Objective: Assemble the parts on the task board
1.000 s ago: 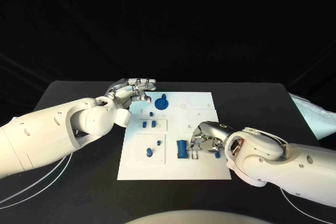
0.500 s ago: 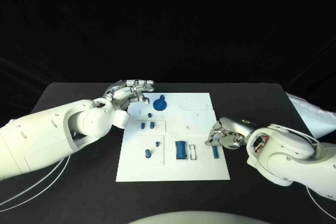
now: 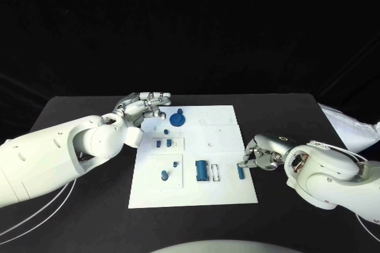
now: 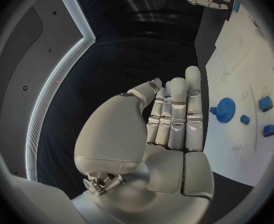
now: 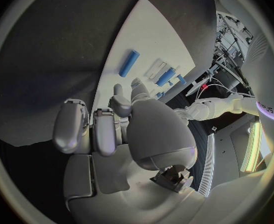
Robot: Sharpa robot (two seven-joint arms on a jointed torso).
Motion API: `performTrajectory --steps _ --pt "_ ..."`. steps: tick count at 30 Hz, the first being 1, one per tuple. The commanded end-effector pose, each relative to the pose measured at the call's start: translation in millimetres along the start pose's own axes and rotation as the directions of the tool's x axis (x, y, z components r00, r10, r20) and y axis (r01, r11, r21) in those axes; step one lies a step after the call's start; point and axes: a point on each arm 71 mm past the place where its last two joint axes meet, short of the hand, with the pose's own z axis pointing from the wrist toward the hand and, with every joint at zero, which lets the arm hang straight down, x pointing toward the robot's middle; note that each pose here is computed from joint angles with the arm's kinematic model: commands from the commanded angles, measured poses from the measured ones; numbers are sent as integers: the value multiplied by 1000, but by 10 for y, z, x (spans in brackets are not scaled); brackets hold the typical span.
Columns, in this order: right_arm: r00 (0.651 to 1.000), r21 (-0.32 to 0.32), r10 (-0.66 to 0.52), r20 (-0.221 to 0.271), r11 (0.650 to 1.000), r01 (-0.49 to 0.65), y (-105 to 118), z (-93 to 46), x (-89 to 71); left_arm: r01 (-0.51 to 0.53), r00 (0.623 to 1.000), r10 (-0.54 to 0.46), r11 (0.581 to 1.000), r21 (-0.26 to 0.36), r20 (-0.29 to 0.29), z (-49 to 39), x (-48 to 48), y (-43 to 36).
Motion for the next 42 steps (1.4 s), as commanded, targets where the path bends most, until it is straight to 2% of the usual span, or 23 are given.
performTrajectory --steps 1,17,33,42 --pt "998 -2 -60 -20 998 60 12 10 53 2 1000 -2 1000 7 -22 0 24 0" --pt "992 -13 -110 -69 994 109 71 67 196 1 1000 -1 1000 7 -15 -8 3 3" --pt "975 -36 -212 -61 977 210 135 104 271 1 1000 -1 1000 6 -12 -15 -12 2" --pt "965 -41 -248 -84 969 245 151 108 319 1 1000 -1 1000 7 -13 -15 -11 1"
